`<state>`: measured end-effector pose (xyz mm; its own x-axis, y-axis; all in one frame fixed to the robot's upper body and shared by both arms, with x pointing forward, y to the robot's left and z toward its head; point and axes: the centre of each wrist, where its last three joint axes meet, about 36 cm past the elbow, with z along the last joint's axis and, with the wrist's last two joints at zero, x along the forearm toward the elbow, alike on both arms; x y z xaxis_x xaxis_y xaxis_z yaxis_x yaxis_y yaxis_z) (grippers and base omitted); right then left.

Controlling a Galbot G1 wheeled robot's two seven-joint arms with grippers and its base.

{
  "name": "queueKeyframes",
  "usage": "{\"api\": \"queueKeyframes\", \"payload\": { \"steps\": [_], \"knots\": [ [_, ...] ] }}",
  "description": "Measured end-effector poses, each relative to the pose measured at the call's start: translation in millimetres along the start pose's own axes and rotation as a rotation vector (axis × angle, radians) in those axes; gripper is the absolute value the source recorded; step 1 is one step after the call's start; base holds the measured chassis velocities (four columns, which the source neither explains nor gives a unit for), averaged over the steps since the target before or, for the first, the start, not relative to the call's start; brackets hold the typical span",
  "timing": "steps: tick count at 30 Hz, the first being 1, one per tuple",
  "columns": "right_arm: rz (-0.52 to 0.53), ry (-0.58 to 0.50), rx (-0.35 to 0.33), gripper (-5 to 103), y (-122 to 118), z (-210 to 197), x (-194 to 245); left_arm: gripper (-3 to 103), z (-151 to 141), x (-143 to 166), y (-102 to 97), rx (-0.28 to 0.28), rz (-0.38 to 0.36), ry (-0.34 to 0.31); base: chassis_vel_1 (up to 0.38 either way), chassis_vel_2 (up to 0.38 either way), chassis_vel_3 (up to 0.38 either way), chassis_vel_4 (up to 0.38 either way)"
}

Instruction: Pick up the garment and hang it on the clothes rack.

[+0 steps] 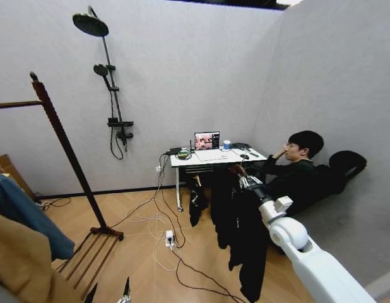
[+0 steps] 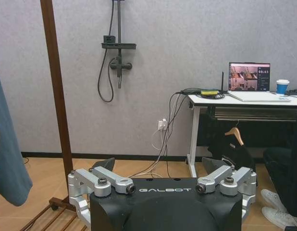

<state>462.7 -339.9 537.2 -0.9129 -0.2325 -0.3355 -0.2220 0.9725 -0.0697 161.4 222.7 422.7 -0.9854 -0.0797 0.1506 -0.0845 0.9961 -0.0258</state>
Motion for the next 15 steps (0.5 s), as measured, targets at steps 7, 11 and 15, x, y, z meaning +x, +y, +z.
{"api": "queueKeyframes", "payload": {
  "steps": [7,11,15],
  "knots": [
    [-0.005,0.006,-0.003,10,0.6,3.7,3.9,100,0.0,0.0,0.0,0.0,0.0,0.0,-0.154,0.122,0.154,-0.144],
    [-0.013,0.006,-0.004,10,1.3,4.2,5.5,100,0.0,0.0,0.0,0.0,0.0,0.0,-0.227,0.221,0.223,-0.218],
    [-0.021,0.001,-0.004,10,1.8,4.4,6.2,100,0.0,0.0,0.0,0.0,0.0,0.0,-0.252,0.252,0.283,-0.238]
  ]
}}
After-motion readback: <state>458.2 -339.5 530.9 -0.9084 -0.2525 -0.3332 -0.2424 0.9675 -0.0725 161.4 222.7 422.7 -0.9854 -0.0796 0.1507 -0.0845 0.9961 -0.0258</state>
